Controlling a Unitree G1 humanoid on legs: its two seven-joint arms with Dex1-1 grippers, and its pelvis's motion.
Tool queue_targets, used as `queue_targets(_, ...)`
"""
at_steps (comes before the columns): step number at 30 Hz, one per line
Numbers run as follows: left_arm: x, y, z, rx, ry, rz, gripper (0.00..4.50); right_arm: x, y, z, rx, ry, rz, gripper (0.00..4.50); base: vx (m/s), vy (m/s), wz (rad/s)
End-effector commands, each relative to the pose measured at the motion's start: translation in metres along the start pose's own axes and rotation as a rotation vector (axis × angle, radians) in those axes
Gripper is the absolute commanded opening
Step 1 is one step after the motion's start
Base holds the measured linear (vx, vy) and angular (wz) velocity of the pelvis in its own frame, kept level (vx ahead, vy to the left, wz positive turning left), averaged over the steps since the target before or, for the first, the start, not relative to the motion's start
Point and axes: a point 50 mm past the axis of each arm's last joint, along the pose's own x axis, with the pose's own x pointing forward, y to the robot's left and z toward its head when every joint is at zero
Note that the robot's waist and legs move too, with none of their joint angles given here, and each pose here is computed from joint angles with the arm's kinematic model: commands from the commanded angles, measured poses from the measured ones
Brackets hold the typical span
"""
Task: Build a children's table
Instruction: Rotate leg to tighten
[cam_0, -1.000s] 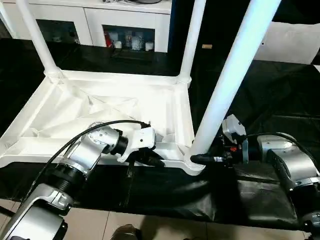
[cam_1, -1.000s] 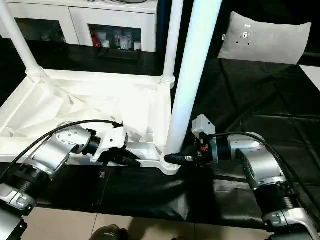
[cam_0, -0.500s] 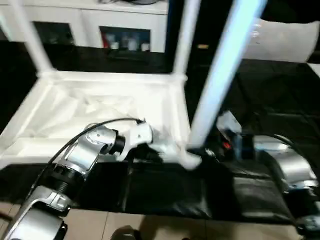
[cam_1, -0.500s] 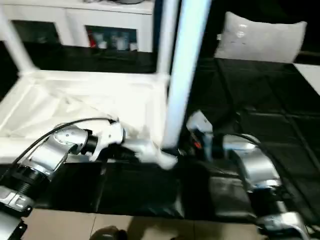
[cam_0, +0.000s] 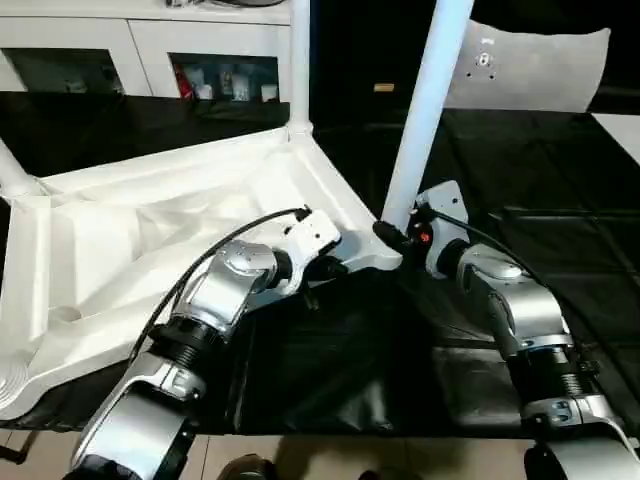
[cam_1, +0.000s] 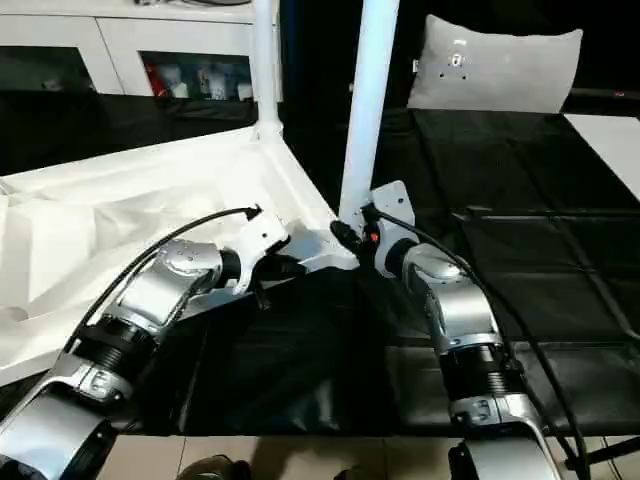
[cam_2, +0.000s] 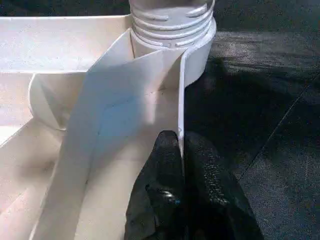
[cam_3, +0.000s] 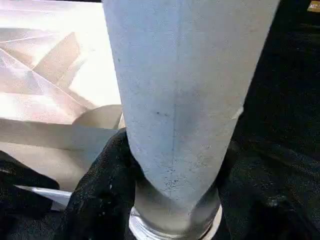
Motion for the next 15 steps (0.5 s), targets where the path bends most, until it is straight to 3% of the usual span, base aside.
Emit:
queue_targets(1, 0.007, -0.007, 0.024, 0.044, -0.104, -0.019, 0.00, 0.004, 0.012, -0.006, 0.026, 0.026, 0.072, 2.67, 0.000, 0.000, 0.00)
queue_targets(7, 0.001, -0.001, 0.014, 0.070, -0.064, -0.012, 0.00, -0.005, -0.001, -0.005, -0.037, 0.001, 0.106, 3.15, 0.000, 0.000, 0.00)
queue_targets(15, -0.006, -0.002, 0.004, 0.136, -0.033, -0.108, 0.00, -0.034, -0.020, -0.009, -0.127, 0.012, 0.257, 3.86, 0.000, 0.000, 0.00)
